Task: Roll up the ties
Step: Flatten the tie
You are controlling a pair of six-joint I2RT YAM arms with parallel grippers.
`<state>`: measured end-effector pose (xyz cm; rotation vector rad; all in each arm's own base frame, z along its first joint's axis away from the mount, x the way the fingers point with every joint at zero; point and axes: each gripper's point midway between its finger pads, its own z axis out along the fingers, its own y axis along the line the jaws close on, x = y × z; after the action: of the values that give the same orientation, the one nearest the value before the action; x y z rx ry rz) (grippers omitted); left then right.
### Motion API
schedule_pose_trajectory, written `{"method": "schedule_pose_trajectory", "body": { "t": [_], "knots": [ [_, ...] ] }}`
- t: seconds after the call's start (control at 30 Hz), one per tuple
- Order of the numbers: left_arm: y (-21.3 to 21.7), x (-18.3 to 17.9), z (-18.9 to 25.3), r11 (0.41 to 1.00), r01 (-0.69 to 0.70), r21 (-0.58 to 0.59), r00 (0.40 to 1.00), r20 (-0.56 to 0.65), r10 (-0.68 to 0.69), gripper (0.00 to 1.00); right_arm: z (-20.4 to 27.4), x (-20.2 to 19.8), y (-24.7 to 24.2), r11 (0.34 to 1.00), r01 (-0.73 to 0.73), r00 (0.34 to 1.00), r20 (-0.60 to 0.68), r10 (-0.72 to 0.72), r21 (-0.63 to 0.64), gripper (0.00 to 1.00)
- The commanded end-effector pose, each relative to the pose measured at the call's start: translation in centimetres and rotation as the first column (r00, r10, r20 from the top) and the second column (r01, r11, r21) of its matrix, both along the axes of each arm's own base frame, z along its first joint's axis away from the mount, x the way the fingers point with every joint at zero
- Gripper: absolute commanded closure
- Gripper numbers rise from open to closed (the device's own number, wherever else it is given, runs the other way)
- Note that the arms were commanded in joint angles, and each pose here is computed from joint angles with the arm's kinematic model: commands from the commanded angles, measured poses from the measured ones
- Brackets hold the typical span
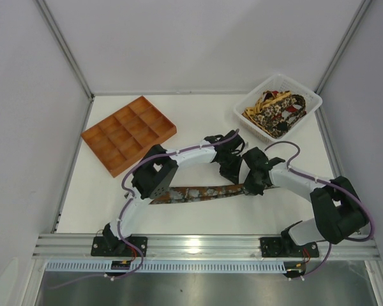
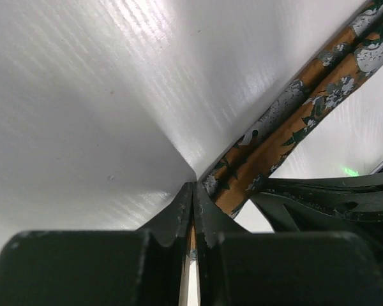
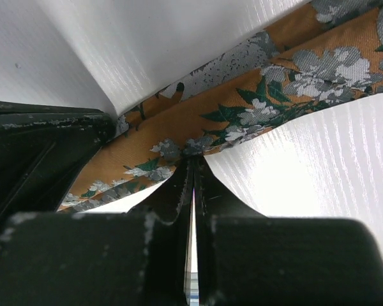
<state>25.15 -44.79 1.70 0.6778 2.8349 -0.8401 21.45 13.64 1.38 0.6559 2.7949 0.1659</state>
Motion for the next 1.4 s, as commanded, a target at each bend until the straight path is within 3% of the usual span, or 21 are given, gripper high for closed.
{"method": "schedule_pose_trajectory", "body": {
  "t": [0.0,0.2,0.23,0.33,0.4,0.43,0.57,0.7,0.87,1.07,1.37],
  "knots": [
    [1.3,1.3,1.8,0.998,-0.042,0.045,0.998,0.049,0.04,0.92,0.8,-0.6,-0.7,1.0,-0.007,1.0,0.016,0.007,-0.022,1.0],
    [2.3,4.6,9.4,0.995,-0.087,-0.05,0.974,0.205,0.095,0.87,4.4,-0.9,-2.9,0.999,0.036,0.998,0.058,-0.033,-0.035,1.0],
    [2.3,4.7,10.2,0.994,-0.084,-0.066,0.972,0.217,0.096,0.81,5.2,-0.2,-4.1,0.996,0.081,0.994,0.076,-0.077,-0.043,1.0],
    [1.8,3.8,12.4,0.99,-0.051,-0.135,0.977,0.199,0.078,0.79,6.6,1.1,-7.6,0.984,0.165,0.98,0.126,-0.156,-0.062,1.0],
    [0.6,1.9,12.8,0.976,-0.01,-0.216,0.992,0.117,0.037,0.82,6.9,2.0,-9.7,0.979,0.187,0.974,0.143,-0.173,-0.085,1.0],
    [0.3,1.1,12.8,0.971,0.0,-0.238,0.995,0.095,0.023,0.89,6.9,2.2,-12.4,0.956,0.274,0.956,0.139,-0.259,-0.103,1.0],
    [-0.4,-1.4,10.8,0.973,0.031,-0.23,0.999,0.051,-0.019,0.99,7.6,3.3,-17.8,0.905,0.393,0.916,0.151,-0.371,-0.164,1.0],
    [-0.4,-2.0,9.3,0.974,0.031,-0.223,0.999,0.029,-0.025,0.99,7.1,3.2,-20.7,0.863,0.457,0.888,0.15,-0.434,-0.214,1.0],
    [0.5,-2.1,7.5,0.983,0.029,-0.179,0.999,0.033,-0.023,1.0,6.0,3.4,-21.8,0.85,0.486,0.874,0.143,-0.465,-0.205,1.0],
    [0.4,-2.2,7.1,0.984,0.031,-0.177,0.999,0.024,-0.027,0.99,6.0,5.0,-20.6,0.883,0.456,0.884,0.173,-0.434,-0.115,1.0],
    [0.0,-2.0,6.4,0.983,0.017,-0.18,1.0,0.012,-0.015,1.0,3.1,5.2,-20.9,0.877,0.459,0.887,0.122,-0.445,-0.141,1.0]
  ]
}}
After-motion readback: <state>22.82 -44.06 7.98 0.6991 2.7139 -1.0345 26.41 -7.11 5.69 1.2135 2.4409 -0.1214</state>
